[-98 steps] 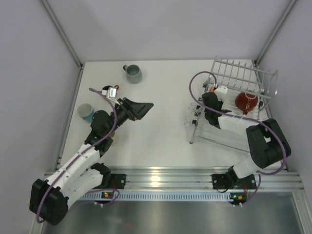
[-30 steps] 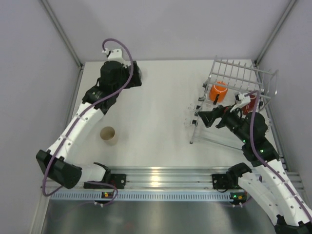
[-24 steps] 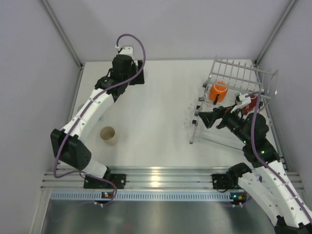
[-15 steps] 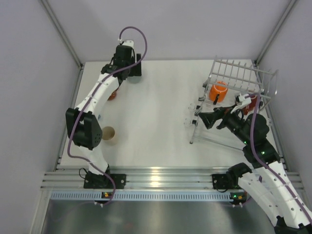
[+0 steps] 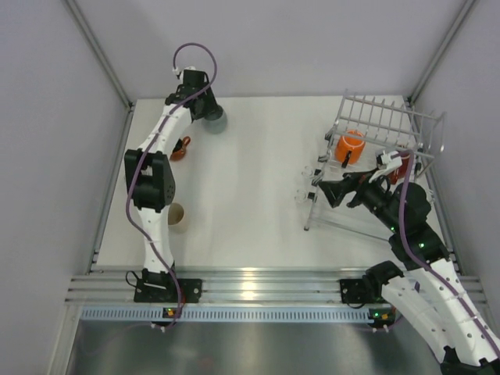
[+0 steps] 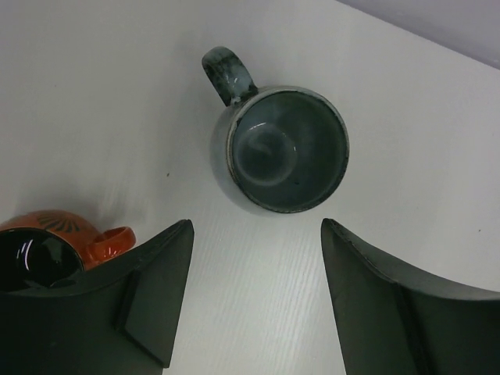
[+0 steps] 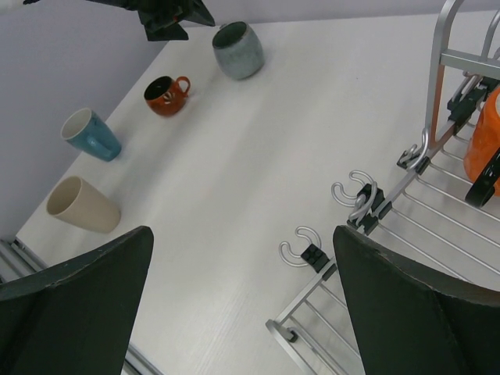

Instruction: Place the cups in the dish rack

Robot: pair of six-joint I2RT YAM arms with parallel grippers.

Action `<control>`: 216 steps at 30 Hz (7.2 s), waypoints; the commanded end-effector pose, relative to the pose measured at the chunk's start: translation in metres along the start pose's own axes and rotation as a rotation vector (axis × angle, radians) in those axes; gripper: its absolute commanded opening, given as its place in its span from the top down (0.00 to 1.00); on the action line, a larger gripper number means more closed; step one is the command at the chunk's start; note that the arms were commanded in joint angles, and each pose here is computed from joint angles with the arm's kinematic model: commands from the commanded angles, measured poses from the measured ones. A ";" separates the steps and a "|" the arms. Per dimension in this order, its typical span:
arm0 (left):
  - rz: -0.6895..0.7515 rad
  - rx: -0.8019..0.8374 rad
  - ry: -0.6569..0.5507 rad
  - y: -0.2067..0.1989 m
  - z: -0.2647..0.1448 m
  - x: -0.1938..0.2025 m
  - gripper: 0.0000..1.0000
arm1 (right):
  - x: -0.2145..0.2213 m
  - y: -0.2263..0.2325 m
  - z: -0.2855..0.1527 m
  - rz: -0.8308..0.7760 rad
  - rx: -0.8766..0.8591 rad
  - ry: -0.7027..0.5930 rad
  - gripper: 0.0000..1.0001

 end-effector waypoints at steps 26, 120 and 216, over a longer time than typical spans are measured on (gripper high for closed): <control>-0.100 0.004 -0.039 0.003 0.028 -0.004 0.33 | 0.000 0.000 0.006 -0.036 0.010 -0.018 0.01; -0.232 0.840 0.522 -0.023 -0.045 0.009 1.00 | -0.020 -0.006 0.021 -0.097 0.079 -0.138 0.01; -0.166 1.049 1.269 -0.006 -0.312 0.188 0.56 | 0.066 0.104 0.046 -1.873 -0.293 -0.642 1.00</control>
Point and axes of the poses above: each gripper's point midway between its finger pads, its own z axis out along the fingers, its own y axis along the line the jaws close on, x = y × z, the point moved 9 cm from there along -z, back along the fingers, and after that the axes turned 7 degrees about -z, right-handed, at the moved point
